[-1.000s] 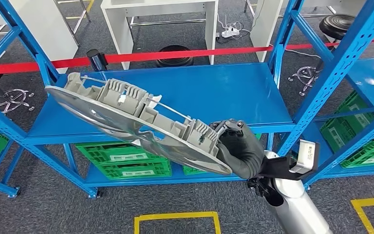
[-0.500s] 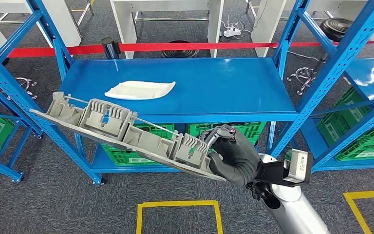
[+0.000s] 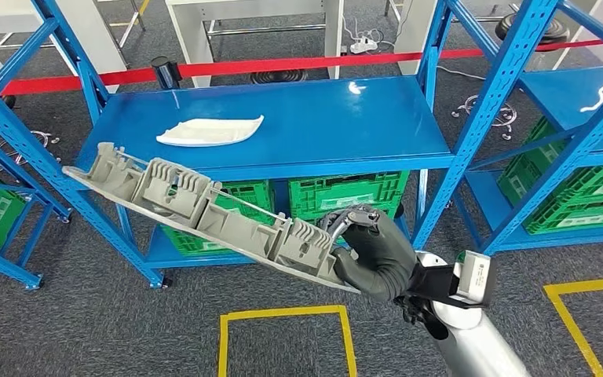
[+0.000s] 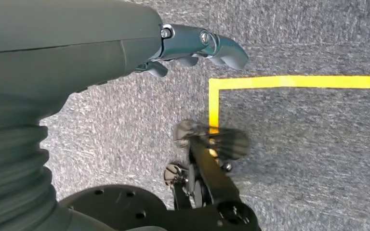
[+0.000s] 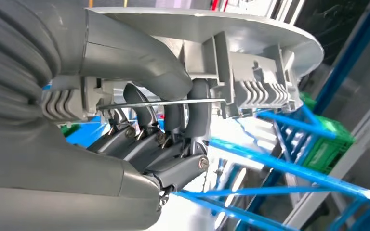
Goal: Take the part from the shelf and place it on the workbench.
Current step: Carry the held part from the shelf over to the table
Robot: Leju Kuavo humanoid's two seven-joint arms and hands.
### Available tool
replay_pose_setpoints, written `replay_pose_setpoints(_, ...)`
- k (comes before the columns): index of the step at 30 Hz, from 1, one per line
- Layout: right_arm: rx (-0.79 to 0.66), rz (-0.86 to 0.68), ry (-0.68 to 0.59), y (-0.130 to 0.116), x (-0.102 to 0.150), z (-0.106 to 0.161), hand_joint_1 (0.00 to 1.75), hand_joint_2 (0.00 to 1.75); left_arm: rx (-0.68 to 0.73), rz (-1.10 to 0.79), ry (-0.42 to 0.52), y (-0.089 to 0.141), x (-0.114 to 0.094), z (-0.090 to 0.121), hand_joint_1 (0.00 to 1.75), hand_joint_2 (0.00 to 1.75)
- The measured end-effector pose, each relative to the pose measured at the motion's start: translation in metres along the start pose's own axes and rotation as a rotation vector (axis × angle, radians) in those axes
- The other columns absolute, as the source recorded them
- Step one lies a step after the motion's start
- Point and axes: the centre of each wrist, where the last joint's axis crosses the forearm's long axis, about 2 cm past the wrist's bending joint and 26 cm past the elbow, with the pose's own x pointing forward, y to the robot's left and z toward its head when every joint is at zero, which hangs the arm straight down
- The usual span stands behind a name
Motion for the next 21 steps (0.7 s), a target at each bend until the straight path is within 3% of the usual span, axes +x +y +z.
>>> replay_pose_setpoints(21,0.01,0.04,0.04,0.001,0.004,0.015,1.75,1.75,-0.01,-0.013,0.007,-0.004,0.001,0.0,0.0,1.75)
